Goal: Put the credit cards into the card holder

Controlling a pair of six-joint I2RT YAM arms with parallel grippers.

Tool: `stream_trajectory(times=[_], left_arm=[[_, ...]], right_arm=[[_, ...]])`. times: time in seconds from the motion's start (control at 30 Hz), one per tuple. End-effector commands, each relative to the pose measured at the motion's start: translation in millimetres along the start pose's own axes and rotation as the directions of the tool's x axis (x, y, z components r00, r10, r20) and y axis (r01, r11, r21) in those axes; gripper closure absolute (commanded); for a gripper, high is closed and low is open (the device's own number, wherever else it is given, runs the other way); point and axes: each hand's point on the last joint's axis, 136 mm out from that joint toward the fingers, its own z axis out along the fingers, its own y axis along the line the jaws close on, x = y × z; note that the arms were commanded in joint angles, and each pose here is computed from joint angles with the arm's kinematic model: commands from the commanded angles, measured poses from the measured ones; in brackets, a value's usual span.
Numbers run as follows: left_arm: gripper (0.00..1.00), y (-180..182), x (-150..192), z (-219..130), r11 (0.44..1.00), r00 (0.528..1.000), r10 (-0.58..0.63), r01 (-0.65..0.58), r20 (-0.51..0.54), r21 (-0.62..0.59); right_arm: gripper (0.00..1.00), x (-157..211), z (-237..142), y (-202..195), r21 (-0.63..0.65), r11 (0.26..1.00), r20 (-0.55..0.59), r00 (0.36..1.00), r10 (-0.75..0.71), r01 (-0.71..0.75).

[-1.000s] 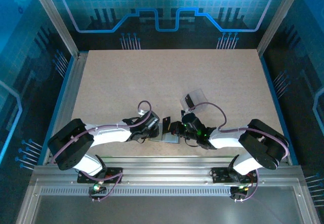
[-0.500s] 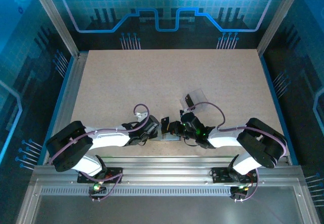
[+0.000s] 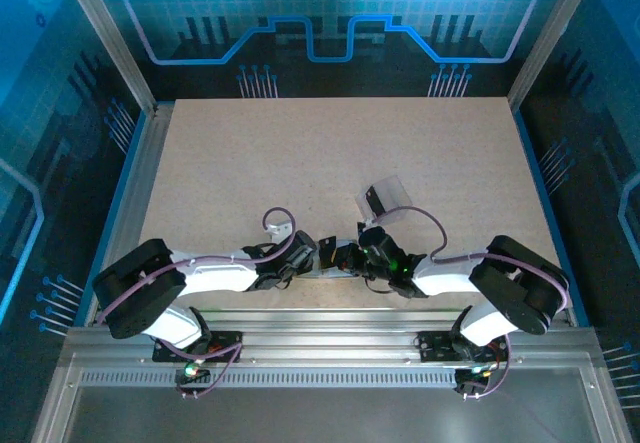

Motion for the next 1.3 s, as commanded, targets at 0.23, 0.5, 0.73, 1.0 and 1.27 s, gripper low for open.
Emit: stream_trajectory(times=[0.23, 0.5, 0.73, 1.0, 1.27], left_arm=[[0.67, 32, 97, 11, 0.996, 0.922, 0.057, -0.081, -0.384, -0.046], [0.60, 29, 97, 9, 0.996, 0.921, 0.069, -0.087, -0.384, -0.030], [0.57, 26, 94, 3, 0.996, 0.922, 0.076, -0.086, -0.380, -0.011], [0.58, 25, 97, 3, 0.996, 0.921, 0.081, -0.089, -0.382, -0.003], [0.58, 21, 99, 3, 0.996, 0.920, 0.086, -0.092, -0.383, 0.002]], right_arm=[[1.00, 17, -4, -2, 0.005, 1.000, -0.061, 0.998, 0.014, -0.014], [1.00, 27, -8, -10, 0.060, 0.998, -0.093, 0.996, 0.014, -0.009], [1.00, 30, -3, -19, 0.096, 0.995, -0.103, 0.995, 0.017, -0.007], [1.00, 36, 9, -16, 0.100, 0.995, -0.118, 0.993, 0.019, -0.007], [1.00, 42, 19, -9, 0.102, 0.995, -0.136, 0.991, 0.003, 0.011]])
